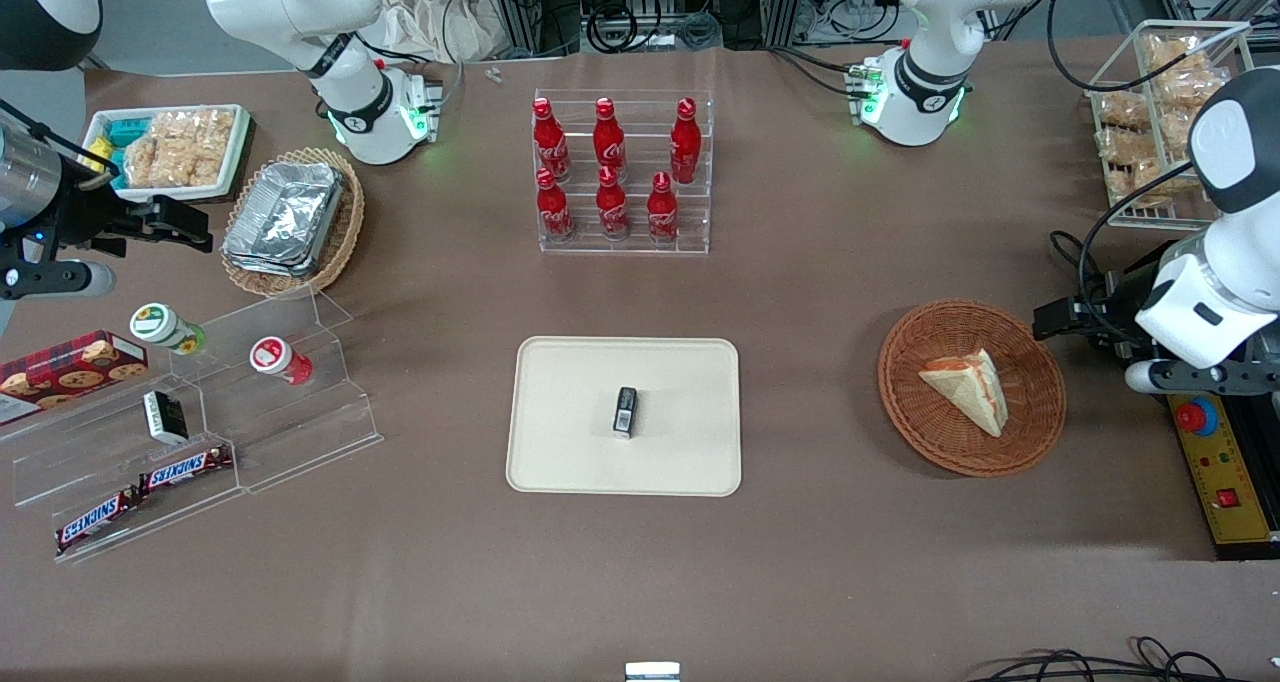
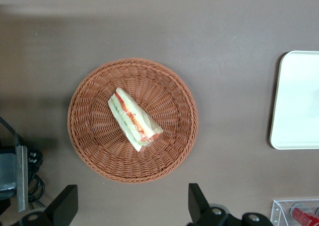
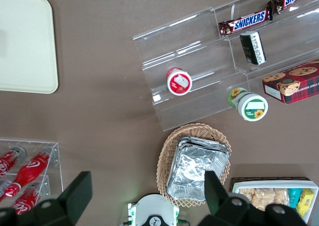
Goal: Place sandwich from basket to tray
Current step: 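Lower the left gripper over the wrapped sandwich in the wicker basket, then close the left gripper on the sandwich's crust edge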
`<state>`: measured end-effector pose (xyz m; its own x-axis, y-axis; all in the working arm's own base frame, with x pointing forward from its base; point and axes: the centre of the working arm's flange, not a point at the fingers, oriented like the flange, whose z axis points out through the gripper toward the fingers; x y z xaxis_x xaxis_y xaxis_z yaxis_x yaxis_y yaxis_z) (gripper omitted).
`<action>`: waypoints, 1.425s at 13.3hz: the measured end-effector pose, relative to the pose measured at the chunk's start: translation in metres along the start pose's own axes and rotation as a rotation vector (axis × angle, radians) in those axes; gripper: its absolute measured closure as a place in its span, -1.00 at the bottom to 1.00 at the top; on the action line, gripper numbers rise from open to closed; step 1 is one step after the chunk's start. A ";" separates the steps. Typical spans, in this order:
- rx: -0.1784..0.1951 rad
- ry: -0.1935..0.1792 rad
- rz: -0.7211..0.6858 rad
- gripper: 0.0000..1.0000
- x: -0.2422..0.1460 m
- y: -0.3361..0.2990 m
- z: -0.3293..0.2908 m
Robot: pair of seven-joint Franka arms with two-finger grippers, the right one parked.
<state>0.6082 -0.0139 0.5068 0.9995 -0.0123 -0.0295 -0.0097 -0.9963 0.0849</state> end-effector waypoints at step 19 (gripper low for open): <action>0.006 0.007 -0.475 -0.98 -0.005 -0.025 0.193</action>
<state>0.5979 -0.0050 0.3127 0.8933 0.4458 -0.0569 0.4487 -0.8918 0.0575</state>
